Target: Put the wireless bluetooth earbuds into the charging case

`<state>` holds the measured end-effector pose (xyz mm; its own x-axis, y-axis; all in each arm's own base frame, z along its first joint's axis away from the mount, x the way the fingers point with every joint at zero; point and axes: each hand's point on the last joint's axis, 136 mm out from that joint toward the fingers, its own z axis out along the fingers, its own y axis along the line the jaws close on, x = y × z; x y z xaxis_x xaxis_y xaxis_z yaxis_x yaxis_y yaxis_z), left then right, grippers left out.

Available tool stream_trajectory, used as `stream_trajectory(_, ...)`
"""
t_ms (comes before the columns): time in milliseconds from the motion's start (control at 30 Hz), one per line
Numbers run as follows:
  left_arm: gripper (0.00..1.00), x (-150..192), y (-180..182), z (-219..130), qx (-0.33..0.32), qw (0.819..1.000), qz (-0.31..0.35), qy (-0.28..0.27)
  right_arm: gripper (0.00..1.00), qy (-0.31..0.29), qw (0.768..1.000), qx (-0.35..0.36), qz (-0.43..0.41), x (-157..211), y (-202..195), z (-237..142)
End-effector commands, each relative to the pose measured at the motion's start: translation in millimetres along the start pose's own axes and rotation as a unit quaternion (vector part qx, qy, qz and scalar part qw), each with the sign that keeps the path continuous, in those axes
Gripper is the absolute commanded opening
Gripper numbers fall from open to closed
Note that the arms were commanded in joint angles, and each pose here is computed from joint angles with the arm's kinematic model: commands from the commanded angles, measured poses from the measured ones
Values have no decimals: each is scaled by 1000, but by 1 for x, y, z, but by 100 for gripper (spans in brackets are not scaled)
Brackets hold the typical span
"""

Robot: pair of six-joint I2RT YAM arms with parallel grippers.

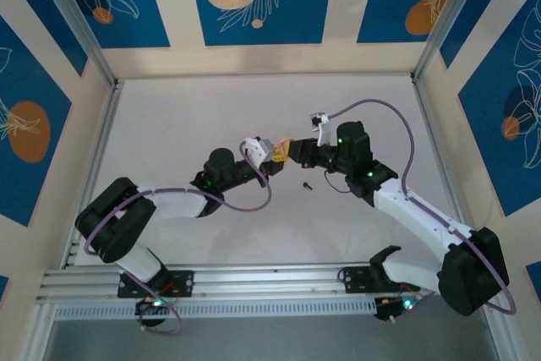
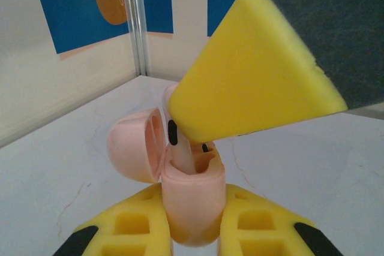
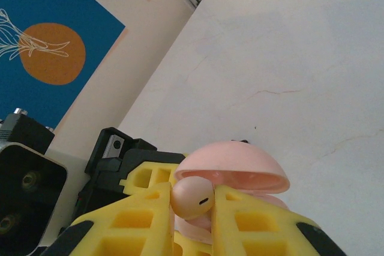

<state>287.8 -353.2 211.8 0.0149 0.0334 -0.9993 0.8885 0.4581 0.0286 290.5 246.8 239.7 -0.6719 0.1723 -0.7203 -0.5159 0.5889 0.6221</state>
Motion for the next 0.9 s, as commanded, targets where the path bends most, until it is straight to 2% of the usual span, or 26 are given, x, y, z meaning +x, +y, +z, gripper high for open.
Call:
stream_trajectory(0,13,-32,-5,-3,0,998,32,-47,19,0,1000,12,-8,5,-2,-6)
stream_trajectory(367,13,-36,-6,-5,-3,998,38,-49,19,-3,1000,25,-13,5,-5,-15)
stream_trajectory(633,13,-43,-7,-7,-2,997,43,-58,20,19,1000,13,-1,16,-6,-10)
stream_trajectory(867,13,-47,-7,-9,-3,997,47,-61,26,35,999,28,10,22,-12,-9)
